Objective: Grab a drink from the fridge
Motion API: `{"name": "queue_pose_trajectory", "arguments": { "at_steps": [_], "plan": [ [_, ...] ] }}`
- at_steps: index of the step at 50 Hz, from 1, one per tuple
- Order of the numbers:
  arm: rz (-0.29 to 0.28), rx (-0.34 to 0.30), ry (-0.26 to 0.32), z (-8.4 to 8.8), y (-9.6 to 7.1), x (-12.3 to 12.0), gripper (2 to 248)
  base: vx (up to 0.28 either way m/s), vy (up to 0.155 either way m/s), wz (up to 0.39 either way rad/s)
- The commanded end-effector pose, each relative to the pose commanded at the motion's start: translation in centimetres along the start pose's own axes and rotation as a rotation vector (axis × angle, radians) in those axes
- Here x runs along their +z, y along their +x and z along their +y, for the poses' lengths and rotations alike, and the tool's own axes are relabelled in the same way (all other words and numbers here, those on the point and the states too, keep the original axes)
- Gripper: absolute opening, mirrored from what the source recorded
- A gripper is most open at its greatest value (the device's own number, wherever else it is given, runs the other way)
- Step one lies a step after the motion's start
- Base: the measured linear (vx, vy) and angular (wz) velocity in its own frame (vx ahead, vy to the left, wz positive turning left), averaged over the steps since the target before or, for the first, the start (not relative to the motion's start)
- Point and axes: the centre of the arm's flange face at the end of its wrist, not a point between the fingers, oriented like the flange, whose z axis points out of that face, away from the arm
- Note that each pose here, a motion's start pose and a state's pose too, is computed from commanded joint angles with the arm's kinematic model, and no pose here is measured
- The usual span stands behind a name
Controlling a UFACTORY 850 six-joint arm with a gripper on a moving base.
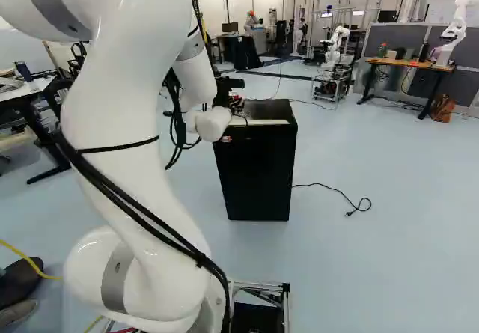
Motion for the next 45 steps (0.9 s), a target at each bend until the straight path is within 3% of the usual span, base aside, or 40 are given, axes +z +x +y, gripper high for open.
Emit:
{"name": "queue_pose_trajectory", "arguments": {
  "at_steps": [22,45],
  "plan": [
    [-0.068,-0.014,0.0,-0.3,-0.5,-6.5,98,0.0,0.0,0.0],
    [-0.148,-0.031,0.001,-0.5,-2.2,-14.3,98,0.0,0.0,0.0]
  ]
}}
